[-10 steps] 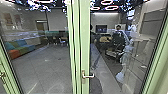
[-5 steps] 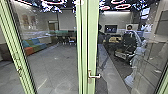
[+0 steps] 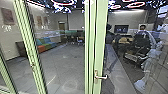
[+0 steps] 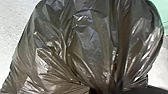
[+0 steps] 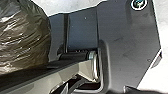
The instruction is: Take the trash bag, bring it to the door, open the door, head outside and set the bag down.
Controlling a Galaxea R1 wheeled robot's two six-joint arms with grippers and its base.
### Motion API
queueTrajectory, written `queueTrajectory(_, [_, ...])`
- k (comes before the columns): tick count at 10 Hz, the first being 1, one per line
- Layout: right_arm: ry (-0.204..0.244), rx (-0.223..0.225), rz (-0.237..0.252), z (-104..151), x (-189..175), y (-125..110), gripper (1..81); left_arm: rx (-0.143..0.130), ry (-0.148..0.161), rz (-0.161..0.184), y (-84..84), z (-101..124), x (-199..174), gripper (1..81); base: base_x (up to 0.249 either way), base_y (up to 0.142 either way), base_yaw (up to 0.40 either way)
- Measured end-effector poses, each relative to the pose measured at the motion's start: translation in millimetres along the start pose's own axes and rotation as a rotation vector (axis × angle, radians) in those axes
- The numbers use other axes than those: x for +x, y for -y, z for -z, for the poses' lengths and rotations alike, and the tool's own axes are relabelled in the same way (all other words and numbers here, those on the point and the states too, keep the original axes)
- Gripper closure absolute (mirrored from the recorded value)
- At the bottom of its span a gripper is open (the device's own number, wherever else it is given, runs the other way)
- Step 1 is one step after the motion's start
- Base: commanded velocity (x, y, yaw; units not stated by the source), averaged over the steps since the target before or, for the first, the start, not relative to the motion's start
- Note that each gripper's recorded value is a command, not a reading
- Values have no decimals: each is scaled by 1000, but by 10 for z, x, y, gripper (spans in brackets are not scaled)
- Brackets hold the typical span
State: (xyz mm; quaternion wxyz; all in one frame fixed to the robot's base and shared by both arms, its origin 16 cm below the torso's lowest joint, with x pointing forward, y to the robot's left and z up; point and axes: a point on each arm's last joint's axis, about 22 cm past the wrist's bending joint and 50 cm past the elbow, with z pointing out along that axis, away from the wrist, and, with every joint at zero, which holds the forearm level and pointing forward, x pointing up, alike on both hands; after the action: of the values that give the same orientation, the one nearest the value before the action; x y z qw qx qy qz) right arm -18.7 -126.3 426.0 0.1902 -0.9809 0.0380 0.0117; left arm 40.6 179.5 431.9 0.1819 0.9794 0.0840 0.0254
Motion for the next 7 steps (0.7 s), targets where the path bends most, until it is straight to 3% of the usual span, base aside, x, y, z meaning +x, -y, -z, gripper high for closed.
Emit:
queueTrajectory(2, [-7,0,0,2,30,-2,10,0,-1,0,-3,-1,5,811,0,83,0])
queueTrajectory(5, [-10,9,1,19,43,-13,10,0,-4,0,-3,2,29,811,0,0,0])
queueTrajectory(7, [-8,43,-1,31,-4,77,10,8,-1,1,74,23,13,811,0,0,0])
